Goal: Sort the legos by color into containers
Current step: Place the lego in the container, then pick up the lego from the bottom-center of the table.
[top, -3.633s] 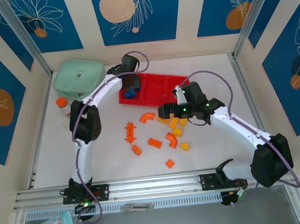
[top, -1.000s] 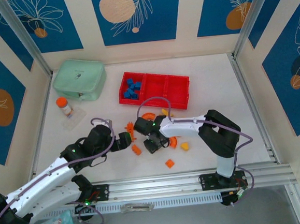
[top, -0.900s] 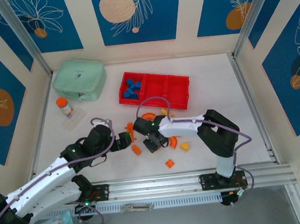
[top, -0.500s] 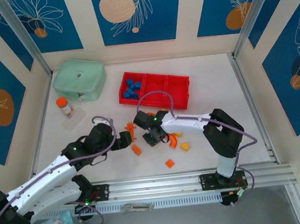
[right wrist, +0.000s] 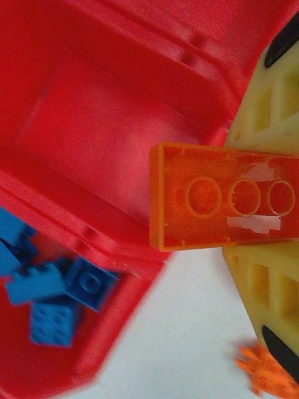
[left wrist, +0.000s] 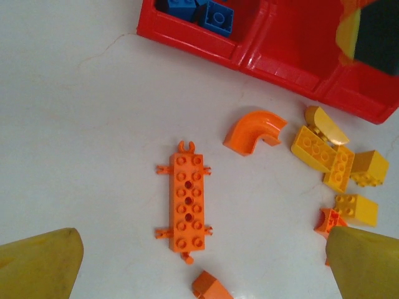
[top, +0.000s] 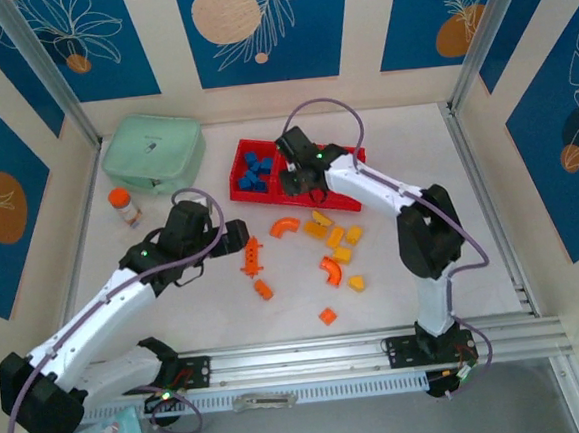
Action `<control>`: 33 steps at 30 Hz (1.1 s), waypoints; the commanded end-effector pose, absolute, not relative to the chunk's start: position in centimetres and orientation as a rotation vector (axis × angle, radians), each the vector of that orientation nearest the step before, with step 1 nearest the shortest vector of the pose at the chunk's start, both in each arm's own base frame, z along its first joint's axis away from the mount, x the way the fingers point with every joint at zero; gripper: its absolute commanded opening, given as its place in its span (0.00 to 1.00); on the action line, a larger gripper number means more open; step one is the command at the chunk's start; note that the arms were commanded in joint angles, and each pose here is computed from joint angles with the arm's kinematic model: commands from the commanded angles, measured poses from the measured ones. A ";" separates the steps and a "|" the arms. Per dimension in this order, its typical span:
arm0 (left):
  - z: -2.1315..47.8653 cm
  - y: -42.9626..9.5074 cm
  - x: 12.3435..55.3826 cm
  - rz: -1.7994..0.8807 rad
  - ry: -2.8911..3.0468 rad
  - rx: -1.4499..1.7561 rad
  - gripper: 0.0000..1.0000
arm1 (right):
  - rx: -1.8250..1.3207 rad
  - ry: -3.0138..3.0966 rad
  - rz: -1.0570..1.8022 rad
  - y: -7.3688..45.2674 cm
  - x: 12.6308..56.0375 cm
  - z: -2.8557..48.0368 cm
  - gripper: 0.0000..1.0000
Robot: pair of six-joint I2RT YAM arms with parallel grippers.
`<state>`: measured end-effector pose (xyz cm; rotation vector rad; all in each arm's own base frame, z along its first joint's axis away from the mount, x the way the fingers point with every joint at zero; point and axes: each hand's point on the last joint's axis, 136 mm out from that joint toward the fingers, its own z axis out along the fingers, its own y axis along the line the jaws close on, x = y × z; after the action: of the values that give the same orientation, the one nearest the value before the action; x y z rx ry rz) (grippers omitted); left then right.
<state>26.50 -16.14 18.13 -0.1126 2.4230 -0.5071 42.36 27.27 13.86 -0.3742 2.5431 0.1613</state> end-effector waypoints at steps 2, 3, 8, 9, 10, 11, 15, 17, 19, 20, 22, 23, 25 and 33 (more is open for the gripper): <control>19.6 -17.1 28.5 -0.579 2.385 -0.100 0.99 | -0.329 2.517 0.077 26.6 46.7 13.1 0.31; 19.4 -17.0 28.7 -0.577 2.390 -0.105 0.99 | -0.312 2.517 0.066 26.4 47.6 12.9 0.31; 18.9 -17.1 29.2 -0.592 2.405 -0.124 0.99 | -0.280 2.541 0.054 26.1 50.0 12.1 0.46; 18.9 -17.0 29.2 -0.591 2.404 -0.122 0.99 | -0.282 2.539 0.057 26.1 50.2 12.3 0.50; 19.0 -17.0 29.2 -0.591 2.403 -0.119 0.99 | -0.286 2.533 0.061 26.2 50.2 12.7 0.52; 19.0 -17.0 29.2 -0.589 2.400 -0.112 0.99 | -0.291 2.525 0.068 26.3 50.2 13.1 0.55; 19.3 -17.1 28.6 -0.609 2.397 -0.089 0.99 | -0.320 2.507 0.118 26.6 48.5 15.1 0.56; 19.4 -17.3 28.2 -0.636 2.394 -0.078 0.99 | -0.330 2.512 0.145 26.6 47.0 15.6 0.57; 19.2 -17.4 27.6 -0.658 2.399 -0.072 0.99 | -0.337 2.532 0.188 26.4 45.0 15.8 0.58; 19.0 -17.5 27.2 -0.673 2.404 -0.068 0.99 | -0.334 2.552 0.209 26.3 43.8 15.7 0.59; 18.5 -17.7 26.4 -0.688 2.418 -0.059 0.99 | -0.323 2.591 0.232 25.6 41.6 15.3 0.60; 18.3 -18.0 26.0 -0.696 2.425 -0.045 0.99 | -0.315 2.614 0.241 25.2 40.4 15.0 0.60; 17.9 -18.4 25.2 -0.706 2.438 -0.017 0.99 | -0.303 2.652 0.261 24.5 38.2 14.6 0.61; 16.3 -19.9 22.2 -0.712 2.471 0.034 0.99 | -0.305 2.800 0.212 21.6 30.1 11.5 0.66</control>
<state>23.14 -19.86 16.63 0.0476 2.4661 -0.7118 33.00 22.09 12.01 -0.3202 2.7354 0.1965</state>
